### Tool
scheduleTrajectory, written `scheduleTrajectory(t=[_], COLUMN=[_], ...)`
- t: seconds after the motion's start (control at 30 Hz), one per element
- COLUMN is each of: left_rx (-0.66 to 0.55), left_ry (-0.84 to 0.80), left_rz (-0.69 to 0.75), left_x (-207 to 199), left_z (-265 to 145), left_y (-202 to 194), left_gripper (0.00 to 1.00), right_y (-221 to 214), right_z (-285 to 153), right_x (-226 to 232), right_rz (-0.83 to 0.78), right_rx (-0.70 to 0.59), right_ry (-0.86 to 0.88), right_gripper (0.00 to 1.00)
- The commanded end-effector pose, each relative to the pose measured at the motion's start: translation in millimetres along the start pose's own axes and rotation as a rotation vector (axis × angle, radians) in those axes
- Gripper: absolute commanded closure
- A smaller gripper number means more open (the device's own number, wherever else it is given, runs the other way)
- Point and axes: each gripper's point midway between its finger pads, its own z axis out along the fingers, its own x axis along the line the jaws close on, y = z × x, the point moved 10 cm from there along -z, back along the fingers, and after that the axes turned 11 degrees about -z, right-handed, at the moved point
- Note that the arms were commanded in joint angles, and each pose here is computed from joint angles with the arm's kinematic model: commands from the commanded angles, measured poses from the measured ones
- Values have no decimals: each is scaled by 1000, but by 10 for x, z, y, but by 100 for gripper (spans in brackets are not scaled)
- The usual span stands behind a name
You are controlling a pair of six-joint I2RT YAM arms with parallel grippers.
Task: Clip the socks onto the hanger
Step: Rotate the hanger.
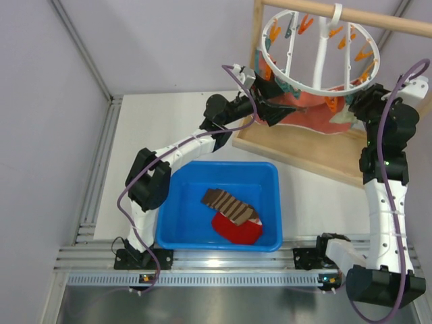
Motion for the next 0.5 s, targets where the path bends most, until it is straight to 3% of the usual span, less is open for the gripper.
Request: scheduleTrajectory(t=[0.0, 0.3, 0.47], left_rx=[-64, -58, -47], left_ry=[-50, -58, -72], left_rz=[87, 104, 100], left_x=[-110, -160, -209], left_z=[85, 120, 150], left_y=[220, 203, 145], left_gripper=[9, 9, 10], right_y=[300, 440, 496], right_z=[-115, -530, -789], right_x=[8, -81, -44], right_rz=[-35, -202, -282], right_rx=[-94, -112, -115], right_ry=[46, 28, 127], right_gripper=[49, 37, 33])
